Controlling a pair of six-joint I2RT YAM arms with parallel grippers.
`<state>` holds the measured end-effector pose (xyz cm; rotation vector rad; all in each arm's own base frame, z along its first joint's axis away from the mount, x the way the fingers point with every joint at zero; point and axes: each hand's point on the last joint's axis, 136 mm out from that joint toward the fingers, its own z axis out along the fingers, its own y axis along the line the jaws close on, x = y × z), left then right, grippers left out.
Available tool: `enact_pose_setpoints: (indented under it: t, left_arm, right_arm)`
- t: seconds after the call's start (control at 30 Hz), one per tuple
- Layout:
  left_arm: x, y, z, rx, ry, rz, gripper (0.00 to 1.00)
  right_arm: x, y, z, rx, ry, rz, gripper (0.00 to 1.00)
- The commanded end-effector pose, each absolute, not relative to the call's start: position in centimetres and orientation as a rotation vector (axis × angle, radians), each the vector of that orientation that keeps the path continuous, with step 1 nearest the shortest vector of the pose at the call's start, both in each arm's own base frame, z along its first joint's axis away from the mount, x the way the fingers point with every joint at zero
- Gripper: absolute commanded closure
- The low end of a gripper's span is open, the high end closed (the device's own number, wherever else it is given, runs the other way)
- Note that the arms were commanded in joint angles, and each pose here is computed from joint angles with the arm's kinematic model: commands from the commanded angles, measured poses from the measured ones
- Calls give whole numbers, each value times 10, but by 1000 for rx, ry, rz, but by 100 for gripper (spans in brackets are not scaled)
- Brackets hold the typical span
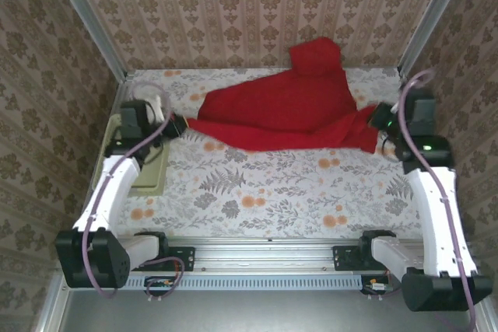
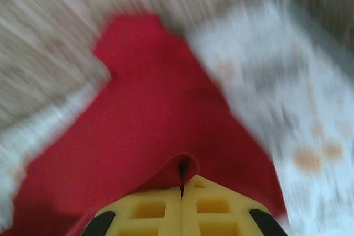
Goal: Fold the inside-out t-shirt
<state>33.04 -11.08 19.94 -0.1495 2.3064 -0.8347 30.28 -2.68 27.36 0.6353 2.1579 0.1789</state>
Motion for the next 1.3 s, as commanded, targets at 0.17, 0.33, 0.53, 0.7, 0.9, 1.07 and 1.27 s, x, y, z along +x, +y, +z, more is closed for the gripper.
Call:
enact_pose_setpoints:
  t: [0.17, 0.33, 0.53, 0.7, 0.9, 1.07, 1.27]
  left_arm:
    - [271, -136, 166, -82, 2459, -892, 100]
    - [248, -135, 238, 40, 2200, -818, 100]
    - [224, -103, 330, -6, 1843, -723, 100]
    - [271, -110, 345, -10, 1946, -645, 100]
    - [373, -124, 313, -63, 2181, -541, 100]
    - [468, -119, 290, -178, 2246, -617, 100]
    - [537, -108, 414, -107, 1961, -777, 100]
  right_arm:
    - [226, -47, 274, 835, 2071, 140, 100]
    - [188, -56, 368, 764, 1835, 81, 100]
    - [163, -60, 416, 730, 1720, 52, 100]
    - [195, -58, 448, 692, 1686, 91, 100]
    - [301, -50, 444, 642, 1766, 204, 100]
    - [399, -27, 432, 565, 1876, 269, 100]
    - [462, -36, 530, 483, 1704, 287, 100]
